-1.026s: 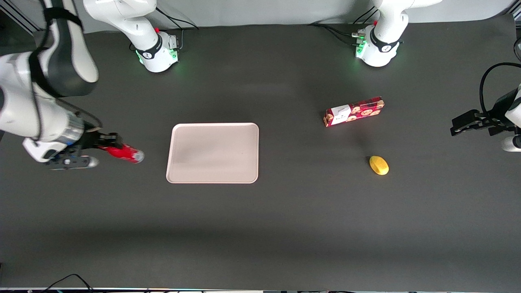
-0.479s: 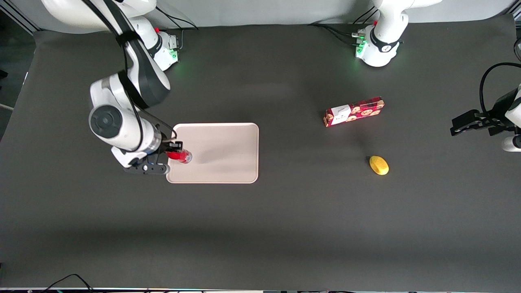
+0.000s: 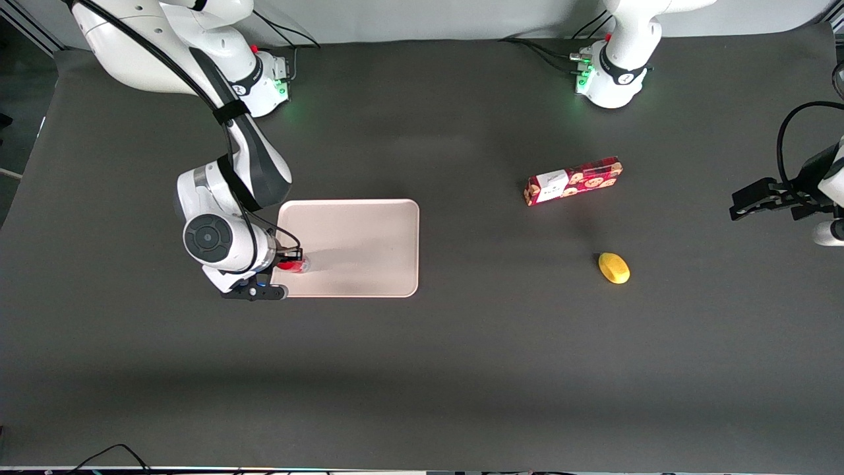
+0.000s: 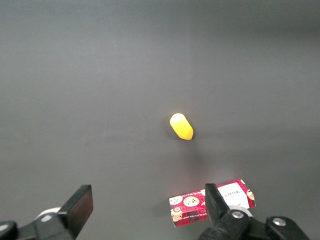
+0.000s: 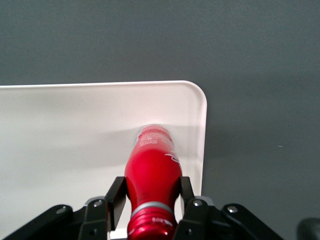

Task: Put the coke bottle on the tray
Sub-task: 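Lower the bottle onto the tray and open the right gripper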

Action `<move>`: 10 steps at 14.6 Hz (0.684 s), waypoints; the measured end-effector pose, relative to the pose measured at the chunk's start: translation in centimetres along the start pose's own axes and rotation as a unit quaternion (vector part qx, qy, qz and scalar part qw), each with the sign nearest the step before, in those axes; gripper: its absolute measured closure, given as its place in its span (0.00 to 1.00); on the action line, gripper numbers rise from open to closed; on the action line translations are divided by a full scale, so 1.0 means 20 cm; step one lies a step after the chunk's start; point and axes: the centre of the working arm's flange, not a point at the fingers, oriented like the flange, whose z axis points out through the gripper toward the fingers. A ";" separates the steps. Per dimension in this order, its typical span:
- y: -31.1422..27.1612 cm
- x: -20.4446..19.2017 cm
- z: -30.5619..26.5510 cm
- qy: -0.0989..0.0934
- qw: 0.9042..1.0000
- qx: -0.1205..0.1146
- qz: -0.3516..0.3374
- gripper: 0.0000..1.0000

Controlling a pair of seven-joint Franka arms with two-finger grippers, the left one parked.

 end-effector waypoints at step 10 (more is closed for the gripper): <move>-0.01 0.04 -0.05 0.008 1.000 0.004 0.002 0.00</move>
